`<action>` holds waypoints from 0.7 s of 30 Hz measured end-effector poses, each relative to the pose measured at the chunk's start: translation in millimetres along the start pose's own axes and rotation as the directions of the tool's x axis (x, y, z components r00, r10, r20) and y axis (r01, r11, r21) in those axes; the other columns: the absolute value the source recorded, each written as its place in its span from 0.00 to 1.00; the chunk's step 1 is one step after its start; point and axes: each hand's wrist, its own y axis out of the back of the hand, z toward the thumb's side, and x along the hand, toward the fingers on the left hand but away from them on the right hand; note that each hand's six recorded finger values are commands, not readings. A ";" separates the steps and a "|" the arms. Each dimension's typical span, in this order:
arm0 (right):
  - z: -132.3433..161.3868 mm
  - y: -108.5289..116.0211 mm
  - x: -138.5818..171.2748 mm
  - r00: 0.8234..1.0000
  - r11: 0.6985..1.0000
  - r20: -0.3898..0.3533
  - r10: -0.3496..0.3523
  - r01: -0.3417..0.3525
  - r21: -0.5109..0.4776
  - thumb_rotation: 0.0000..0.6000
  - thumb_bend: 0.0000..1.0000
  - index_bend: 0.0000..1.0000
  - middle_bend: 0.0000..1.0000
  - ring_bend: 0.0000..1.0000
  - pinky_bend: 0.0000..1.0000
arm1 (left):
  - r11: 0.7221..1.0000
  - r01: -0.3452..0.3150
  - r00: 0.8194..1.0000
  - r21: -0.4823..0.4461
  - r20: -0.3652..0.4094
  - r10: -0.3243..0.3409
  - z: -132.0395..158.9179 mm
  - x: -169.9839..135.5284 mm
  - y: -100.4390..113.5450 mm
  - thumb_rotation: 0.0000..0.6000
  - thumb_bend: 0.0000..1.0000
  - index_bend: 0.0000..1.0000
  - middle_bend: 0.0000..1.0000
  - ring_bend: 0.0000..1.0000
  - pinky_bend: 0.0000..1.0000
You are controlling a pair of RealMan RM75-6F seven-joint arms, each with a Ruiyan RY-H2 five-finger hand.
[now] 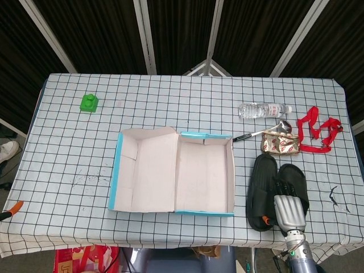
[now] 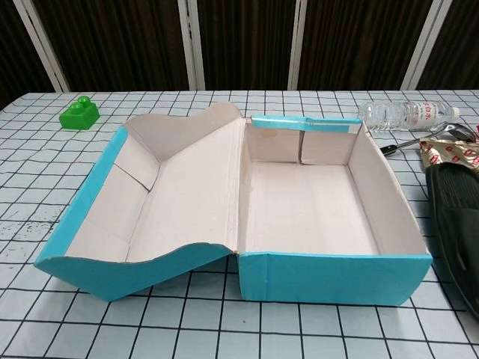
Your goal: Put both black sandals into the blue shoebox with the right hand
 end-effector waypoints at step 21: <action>34.3 111.3 -3.3 0.978 0.981 -0.081 -0.195 0.192 -0.040 1.00 0.48 0.56 0.09 0.03 0.00 | 1.000 -0.006 1.000 -0.008 -0.007 0.005 -2.1 -0.7 2.4 1.00 0.19 0.03 0.00 0.00 0.02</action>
